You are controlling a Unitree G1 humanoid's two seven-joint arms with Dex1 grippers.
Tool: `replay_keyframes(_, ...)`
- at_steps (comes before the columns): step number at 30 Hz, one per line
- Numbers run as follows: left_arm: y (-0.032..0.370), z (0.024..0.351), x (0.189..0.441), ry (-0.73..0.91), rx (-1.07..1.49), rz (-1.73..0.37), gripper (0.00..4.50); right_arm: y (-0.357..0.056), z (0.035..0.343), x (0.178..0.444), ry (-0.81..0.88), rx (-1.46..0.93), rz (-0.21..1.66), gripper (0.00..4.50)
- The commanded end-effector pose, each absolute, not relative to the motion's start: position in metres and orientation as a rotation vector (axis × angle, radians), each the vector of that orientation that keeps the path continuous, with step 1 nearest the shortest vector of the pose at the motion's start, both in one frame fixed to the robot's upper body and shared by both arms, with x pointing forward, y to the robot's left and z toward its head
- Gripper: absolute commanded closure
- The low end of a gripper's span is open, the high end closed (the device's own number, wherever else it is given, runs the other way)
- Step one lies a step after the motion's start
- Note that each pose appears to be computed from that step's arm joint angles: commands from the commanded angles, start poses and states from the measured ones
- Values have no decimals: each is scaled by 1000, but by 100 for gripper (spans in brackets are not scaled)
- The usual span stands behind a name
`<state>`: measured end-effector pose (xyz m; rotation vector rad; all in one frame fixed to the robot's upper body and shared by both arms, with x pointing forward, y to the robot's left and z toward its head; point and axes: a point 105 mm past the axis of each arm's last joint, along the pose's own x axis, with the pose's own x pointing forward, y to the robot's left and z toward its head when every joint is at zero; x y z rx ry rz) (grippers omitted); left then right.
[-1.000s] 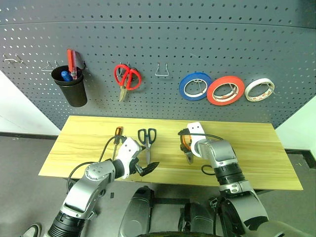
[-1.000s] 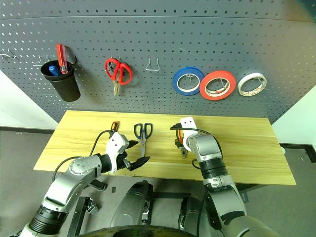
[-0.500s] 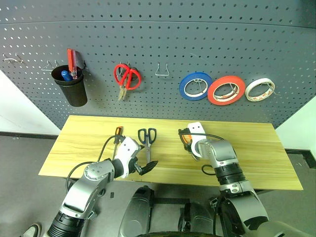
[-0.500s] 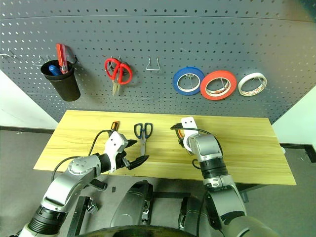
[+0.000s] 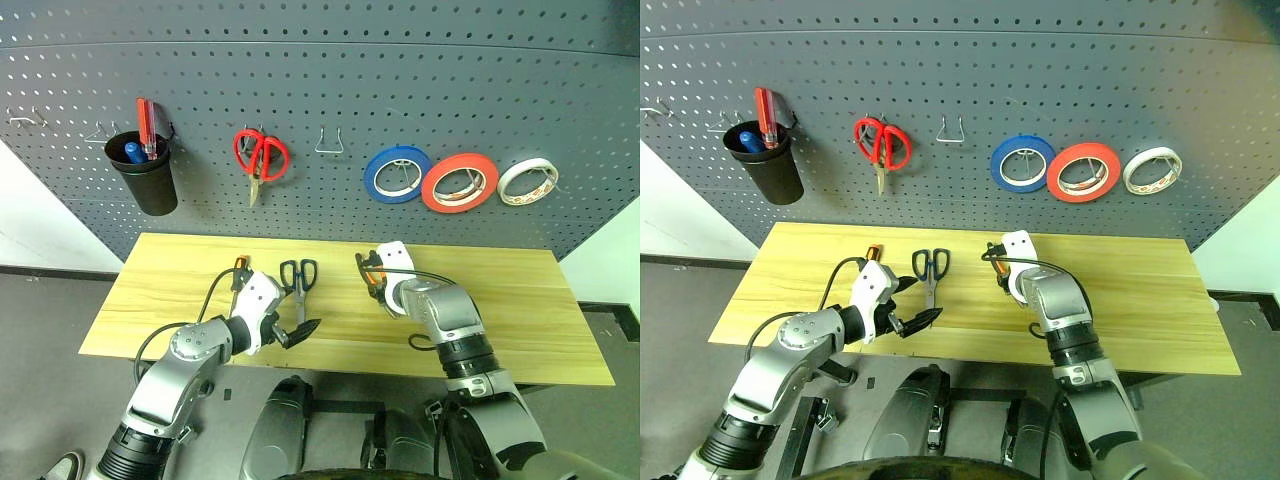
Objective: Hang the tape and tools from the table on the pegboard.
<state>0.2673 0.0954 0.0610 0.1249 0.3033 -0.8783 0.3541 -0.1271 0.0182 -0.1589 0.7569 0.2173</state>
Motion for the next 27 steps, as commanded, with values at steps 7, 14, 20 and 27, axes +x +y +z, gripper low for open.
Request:
replay_keyframes(7, 95, 87, 278, 143, 82, -871, 0, -126, 77, 346, 506, -190, 322, 230)
replay_keyframes(14, 103, 101, 287, -17, 91, -797, 0, -125, 104, 334, 373, -116, 429, 230)
replay_keyframes(20, 105, 114, 289, -153, 84, -778, 0, -123, 126, 328, 265, -92, 520, 230)
replay_keyframes(27, 113, 121, 291, -250, 98, -720, 0, -116, 158, 318, 103, -14, 628, 230)
